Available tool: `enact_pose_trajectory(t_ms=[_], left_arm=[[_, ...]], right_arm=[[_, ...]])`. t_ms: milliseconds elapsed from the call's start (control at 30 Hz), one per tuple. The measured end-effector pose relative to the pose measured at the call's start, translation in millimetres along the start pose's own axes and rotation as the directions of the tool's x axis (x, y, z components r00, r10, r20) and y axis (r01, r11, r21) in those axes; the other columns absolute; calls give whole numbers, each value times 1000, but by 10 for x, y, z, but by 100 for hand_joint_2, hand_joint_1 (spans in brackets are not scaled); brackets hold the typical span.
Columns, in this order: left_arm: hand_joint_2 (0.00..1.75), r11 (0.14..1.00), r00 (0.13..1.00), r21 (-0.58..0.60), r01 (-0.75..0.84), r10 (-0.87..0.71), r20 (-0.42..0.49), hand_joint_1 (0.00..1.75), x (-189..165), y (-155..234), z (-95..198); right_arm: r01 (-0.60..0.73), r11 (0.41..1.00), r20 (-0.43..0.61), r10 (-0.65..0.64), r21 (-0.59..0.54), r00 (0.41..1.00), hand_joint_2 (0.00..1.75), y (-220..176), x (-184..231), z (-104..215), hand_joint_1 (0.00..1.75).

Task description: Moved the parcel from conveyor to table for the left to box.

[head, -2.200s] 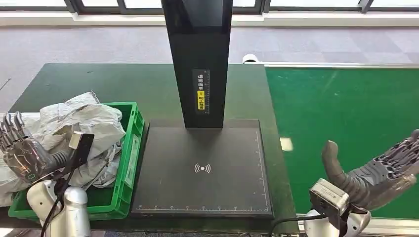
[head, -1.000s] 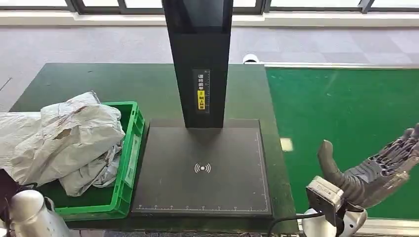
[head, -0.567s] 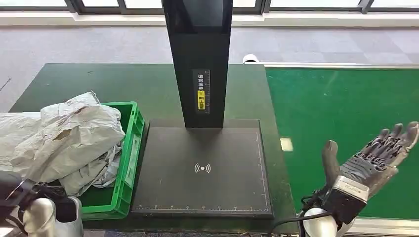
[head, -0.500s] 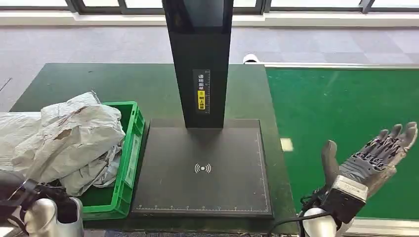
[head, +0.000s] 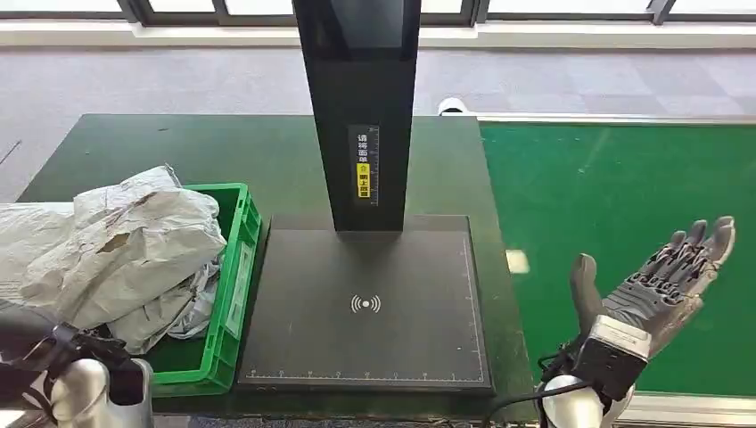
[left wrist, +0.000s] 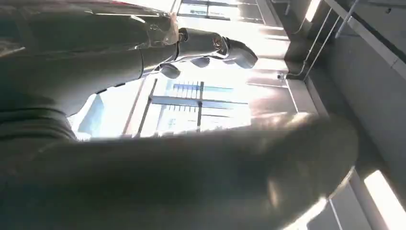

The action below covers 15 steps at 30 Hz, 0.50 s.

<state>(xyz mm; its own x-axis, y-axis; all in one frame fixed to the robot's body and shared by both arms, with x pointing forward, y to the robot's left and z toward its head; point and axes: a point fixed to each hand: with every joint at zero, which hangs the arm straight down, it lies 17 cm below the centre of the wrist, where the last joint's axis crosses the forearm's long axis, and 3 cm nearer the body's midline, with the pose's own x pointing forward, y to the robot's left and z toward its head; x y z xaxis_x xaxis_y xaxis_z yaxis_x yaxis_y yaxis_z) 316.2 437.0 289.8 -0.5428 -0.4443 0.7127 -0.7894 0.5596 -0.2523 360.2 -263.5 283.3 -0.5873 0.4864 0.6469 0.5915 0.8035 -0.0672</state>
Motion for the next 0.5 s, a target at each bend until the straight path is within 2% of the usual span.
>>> enact_pose_trajectory(t_ms=[67, 133, 167, 200, 333, 500], left_arm=[[175, 992, 994, -76, -101, 98, -42, 0, -25, -174, 53], [175, 913, 965, -312, -262, 239, -108, 0, 77, -715, 297], [175, 857, 951, -413, -310, 280, -132, 0, 179, -977, 472], [175, 821, 942, -462, -335, 300, -150, 0, 243, -1130, 599], [175, 752, 916, -524, -400, 340, -212, 0, 377, -1432, 941], [175, 723, 904, -542, -427, 351, -244, 0, 410, -1509, 1108]], right_arm=[[126, 991, -82, -122, 54, 989, 175, 140, -93, 29, 0], [294, 928, -132, -270, 228, 954, 175, 551, -30, 168, 0], [339, 894, -140, -310, 293, 940, 175, 723, 53, 234, 0], [355, 877, -142, -326, 325, 935, 175, 829, 109, 270, 0], [381, 838, -149, -351, 389, 924, 175, 1103, 247, 346, 0], [399, 816, -162, -365, 419, 917, 175, 1229, 297, 430, 0]])
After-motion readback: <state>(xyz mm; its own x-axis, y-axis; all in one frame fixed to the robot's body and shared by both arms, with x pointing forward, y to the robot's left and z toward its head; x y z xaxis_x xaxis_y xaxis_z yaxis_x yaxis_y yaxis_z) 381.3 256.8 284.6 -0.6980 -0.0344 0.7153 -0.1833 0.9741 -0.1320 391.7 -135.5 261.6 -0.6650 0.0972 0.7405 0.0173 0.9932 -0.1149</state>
